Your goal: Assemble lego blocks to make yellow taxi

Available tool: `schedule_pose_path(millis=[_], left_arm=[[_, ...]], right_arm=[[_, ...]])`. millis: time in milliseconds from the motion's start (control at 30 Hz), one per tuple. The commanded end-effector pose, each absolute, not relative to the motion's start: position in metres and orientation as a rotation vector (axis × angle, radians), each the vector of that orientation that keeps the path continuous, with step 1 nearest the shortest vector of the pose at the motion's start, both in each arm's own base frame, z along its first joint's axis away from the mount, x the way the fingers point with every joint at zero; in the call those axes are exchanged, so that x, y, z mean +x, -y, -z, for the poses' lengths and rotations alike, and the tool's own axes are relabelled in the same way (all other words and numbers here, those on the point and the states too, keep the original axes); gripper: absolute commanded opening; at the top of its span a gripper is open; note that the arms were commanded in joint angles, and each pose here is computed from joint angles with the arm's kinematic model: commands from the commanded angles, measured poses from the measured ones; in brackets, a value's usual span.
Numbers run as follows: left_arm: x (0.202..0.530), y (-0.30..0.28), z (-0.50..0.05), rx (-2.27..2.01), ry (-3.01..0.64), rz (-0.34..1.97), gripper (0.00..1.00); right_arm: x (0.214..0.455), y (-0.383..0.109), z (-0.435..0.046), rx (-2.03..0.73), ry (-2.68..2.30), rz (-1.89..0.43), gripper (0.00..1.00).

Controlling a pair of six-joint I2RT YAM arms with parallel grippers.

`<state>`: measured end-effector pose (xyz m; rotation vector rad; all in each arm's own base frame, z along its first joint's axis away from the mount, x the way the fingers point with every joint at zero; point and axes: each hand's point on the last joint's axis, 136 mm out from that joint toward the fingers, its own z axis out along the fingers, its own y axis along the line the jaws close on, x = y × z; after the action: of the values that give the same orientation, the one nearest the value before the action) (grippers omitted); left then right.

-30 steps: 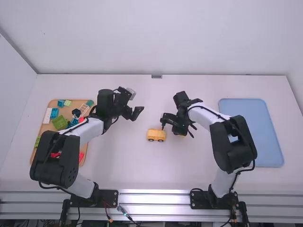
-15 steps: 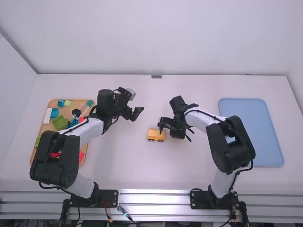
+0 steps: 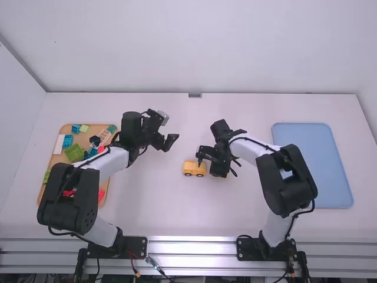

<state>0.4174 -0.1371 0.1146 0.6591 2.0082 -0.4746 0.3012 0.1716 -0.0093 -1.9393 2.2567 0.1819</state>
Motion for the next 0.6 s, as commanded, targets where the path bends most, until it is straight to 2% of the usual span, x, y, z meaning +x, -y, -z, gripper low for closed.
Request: schedule_pose_path(millis=[0,167,300,367,567], left_arm=[[0.421,0.136,-0.127,0.66,-1.978,0.467,0.99],[0.417,0.137,-0.124,0.663,-1.997,0.487,0.99],[0.413,0.137,-0.118,0.674,-2.018,0.49,0.99],[0.401,0.151,-0.121,0.846,-1.935,0.529,0.99],[0.375,0.171,-0.123,1.141,-1.739,0.587,0.99]], right_arm=[[0.307,-0.183,0.0,-1.923,-2.227,-0.22,0.99],[0.312,-0.194,-0.035,-1.856,-2.149,-0.298,0.99],[0.311,-0.196,-0.069,-1.743,-2.063,-0.454,0.99],[0.305,-0.191,-0.083,-1.7,-1.986,-0.535,0.99],[0.307,-0.18,-0.079,-1.572,-1.846,-0.615,0.99]])
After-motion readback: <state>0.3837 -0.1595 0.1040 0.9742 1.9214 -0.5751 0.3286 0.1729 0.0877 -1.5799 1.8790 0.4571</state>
